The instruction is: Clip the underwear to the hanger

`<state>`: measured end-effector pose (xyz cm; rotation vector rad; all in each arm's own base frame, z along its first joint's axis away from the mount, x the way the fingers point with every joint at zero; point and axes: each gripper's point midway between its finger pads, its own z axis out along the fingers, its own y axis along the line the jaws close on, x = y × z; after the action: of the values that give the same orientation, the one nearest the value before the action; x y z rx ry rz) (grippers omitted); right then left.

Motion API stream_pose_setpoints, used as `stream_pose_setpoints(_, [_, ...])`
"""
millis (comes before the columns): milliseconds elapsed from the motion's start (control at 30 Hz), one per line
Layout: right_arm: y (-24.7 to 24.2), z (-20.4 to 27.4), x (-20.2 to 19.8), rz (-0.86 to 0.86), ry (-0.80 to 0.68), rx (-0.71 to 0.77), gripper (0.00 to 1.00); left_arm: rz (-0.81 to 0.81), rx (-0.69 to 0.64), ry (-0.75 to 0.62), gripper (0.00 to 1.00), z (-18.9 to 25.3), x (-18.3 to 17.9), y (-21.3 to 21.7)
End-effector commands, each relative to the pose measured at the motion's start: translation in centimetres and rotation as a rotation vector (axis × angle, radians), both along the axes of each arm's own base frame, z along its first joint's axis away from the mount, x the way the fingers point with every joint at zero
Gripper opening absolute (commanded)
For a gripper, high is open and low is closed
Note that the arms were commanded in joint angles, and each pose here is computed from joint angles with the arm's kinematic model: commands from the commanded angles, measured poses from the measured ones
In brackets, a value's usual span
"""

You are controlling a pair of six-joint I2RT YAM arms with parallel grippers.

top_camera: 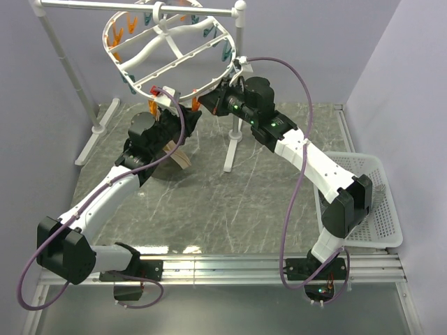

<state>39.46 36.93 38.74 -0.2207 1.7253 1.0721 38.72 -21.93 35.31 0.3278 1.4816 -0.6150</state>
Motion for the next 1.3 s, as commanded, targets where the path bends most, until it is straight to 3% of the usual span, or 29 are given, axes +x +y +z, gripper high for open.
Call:
stream_pose_setpoints(0, [1.0, 2.3, -3.9, 0.138, -0.026, 0.035, 0.00, 0.007, -0.053, -0.093, 0.24, 3.1, 0.2, 0.3])
stream_pose_setpoints(100, [0.8, 2.3, -3.9, 0.135, -0.026, 0.031, 0.00, 0.006, -0.055, -0.106, 0.01, 3.4, 0.0, 0.4])
stream_pose_setpoints(333, [-0.4, 2.7, -3.4, 0.117, -0.030, 0.035, 0.25, 0.008, -0.051, -0.101, 0.00, 3.1, -0.3, 0.6])
stream_pose_setpoints(467, [-1.6, 3.1, -3.8, 0.119, -0.052, 0.039, 0.33, 0.010, -0.045, -0.102, 0.00, 3.1, -0.3, 0.6])
stream_pose_setpoints(600, [-1.8, 3.7, -4.7, 0.140, -0.076, 0.069, 0.54, 0.009, -0.044, -0.104, 0.00, 3.3, -0.2, 0.7])
stream_pose_setpoints(700, [-1.6, 4.0, -4.3, 0.125, -0.060, 0.099, 0.64, 0.007, -0.042, -0.104, 0.00, 3.2, -0.3, 0.6])
stream_pose_setpoints(900, [-0.9, 3.0, -2.0, 0.044, 0.030, 0.103, 0.67, -0.004, -0.044, -0.097, 0.00, 3.1, -0.5, 0.5])
stream_pose_setpoints(1267, [0.3, 3.4, -1.0, -0.021, 0.010, 0.116, 0.68, -0.012, -0.055, -0.096, 0.00, 3.2, -0.5, 0.3])
